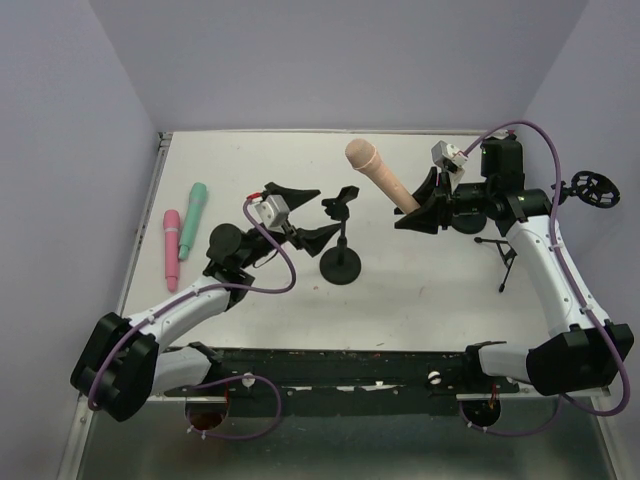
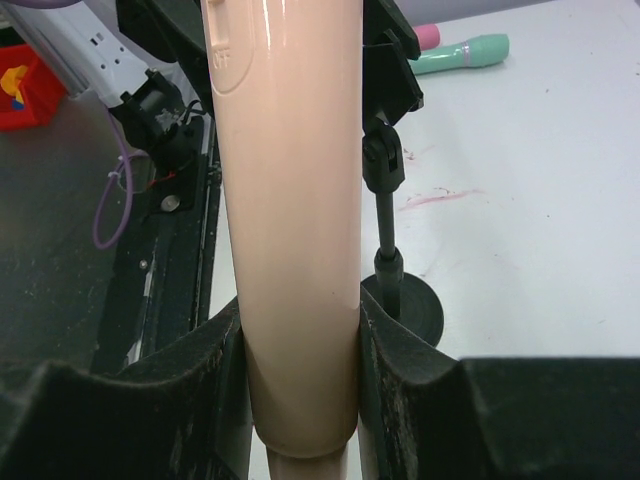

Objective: Attach the microphones to the stand

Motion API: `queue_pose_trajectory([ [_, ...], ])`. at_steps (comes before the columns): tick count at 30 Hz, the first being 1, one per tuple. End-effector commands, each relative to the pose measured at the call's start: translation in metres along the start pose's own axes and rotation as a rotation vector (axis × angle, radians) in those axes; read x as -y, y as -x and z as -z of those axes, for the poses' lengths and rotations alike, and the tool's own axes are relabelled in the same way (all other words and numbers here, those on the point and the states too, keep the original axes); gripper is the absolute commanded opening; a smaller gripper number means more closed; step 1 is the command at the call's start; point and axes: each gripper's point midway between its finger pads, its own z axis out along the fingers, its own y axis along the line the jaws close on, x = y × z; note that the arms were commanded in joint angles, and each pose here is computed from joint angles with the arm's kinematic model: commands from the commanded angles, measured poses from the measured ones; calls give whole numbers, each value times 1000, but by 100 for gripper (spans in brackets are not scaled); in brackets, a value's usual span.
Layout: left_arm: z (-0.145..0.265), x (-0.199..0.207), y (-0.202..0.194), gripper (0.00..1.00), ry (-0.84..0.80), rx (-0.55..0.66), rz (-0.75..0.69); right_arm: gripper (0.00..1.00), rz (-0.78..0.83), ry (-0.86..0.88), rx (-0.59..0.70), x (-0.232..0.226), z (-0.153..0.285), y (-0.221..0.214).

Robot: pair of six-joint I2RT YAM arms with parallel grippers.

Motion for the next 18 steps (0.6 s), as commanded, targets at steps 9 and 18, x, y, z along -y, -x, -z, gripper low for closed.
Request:
queue_pose_trajectory([
  [9,-19,6,18,93,-58,80,-8,14,4,39,29,-2,-1,2],
  [18,-19,12,11,58,-100,21,-6,14,-1,36,26,-1,-2,0],
])
